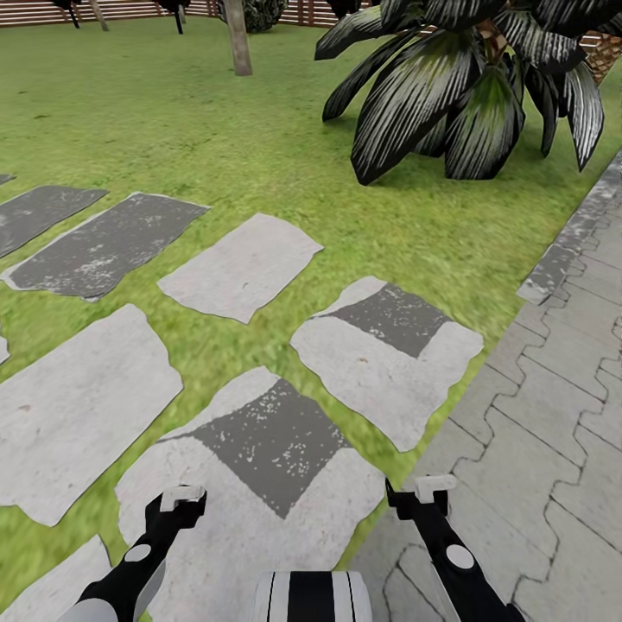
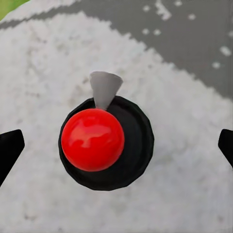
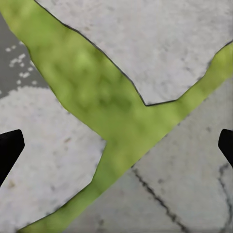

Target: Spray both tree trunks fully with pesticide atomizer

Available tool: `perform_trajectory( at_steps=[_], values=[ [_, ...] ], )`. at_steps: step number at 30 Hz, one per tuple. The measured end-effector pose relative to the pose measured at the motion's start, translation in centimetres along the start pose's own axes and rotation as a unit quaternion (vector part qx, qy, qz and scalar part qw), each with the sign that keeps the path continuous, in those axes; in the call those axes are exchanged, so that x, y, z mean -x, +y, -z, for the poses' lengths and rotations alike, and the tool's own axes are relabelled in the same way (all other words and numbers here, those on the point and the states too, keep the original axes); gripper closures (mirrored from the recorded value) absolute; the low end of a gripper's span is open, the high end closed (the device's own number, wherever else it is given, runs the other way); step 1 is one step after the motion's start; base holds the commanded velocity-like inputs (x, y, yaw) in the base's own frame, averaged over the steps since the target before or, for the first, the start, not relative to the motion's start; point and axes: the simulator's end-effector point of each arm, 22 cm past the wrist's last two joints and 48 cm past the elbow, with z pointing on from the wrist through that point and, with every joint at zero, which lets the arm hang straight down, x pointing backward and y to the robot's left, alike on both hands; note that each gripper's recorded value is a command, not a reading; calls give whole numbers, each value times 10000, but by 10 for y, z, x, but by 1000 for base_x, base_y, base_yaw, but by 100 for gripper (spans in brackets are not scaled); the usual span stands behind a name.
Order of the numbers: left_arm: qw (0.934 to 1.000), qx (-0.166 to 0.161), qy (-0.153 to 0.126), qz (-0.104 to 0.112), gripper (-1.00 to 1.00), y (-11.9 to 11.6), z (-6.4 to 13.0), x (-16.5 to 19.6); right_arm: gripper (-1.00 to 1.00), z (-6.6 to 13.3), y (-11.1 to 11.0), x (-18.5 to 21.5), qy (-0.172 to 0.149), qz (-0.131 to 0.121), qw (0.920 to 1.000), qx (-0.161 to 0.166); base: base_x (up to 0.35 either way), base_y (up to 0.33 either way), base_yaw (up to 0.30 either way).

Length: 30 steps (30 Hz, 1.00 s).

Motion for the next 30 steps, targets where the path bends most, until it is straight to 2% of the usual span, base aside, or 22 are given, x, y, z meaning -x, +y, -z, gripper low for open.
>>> perform_trajectory(
  at_steps=[6,7,30],
  values=[
    [10000,-2,-10,-1,-100,0,0,1,-100,0,0,0,-3,0,10000,0,0,0,-1],
    [10000,-3,-11,-1,100,0,0,1,-100,0,0,0,-2,0,10000,1,0,0,0],
    [10000,-20,-30,3,100,-1,0,3,-100,0,0,0,-2,0,10000,0,0,0,0]
  ],
)
